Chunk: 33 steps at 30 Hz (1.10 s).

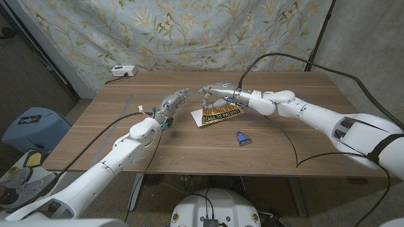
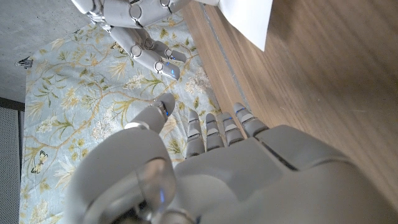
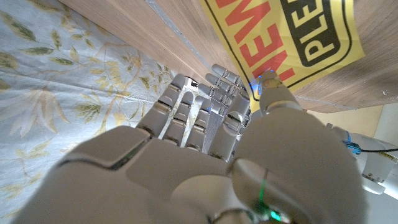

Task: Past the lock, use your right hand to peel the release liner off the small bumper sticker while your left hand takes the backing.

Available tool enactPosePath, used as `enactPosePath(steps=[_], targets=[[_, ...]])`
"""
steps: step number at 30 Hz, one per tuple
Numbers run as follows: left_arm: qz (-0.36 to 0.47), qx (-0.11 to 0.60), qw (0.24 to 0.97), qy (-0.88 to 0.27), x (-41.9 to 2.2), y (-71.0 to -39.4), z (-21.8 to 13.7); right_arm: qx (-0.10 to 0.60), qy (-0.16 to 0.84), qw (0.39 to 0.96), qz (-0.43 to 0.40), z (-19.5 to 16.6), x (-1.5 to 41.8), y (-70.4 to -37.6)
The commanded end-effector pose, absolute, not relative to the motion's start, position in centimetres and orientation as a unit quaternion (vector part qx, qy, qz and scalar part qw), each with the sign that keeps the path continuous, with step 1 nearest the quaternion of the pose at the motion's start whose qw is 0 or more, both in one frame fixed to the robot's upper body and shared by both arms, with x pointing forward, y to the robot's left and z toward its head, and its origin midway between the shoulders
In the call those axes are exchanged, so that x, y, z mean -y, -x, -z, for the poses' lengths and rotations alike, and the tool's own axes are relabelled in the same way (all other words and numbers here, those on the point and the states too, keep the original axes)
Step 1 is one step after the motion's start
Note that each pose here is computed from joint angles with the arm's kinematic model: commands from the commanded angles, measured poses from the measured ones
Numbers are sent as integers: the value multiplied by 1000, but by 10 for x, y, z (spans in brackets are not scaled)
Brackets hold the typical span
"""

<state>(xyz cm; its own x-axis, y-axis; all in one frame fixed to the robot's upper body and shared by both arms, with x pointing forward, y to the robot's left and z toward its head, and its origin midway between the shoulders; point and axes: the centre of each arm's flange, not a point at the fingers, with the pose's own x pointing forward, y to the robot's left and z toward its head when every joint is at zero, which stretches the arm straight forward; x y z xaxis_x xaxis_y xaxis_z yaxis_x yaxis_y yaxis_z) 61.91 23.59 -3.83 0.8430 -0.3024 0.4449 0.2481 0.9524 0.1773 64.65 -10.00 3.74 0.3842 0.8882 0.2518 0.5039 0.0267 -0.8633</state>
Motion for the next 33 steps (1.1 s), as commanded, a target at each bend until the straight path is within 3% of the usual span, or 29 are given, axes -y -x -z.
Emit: enactPosePath(steps=[1, 33], targets=[[146, 231, 960, -63, -230, -613, 33, 523, 669, 495, -185, -41, 106, -642], [163, 155, 974, -3, -225, -605, 26, 516, 678, 501, -151, -53, 128, -641]])
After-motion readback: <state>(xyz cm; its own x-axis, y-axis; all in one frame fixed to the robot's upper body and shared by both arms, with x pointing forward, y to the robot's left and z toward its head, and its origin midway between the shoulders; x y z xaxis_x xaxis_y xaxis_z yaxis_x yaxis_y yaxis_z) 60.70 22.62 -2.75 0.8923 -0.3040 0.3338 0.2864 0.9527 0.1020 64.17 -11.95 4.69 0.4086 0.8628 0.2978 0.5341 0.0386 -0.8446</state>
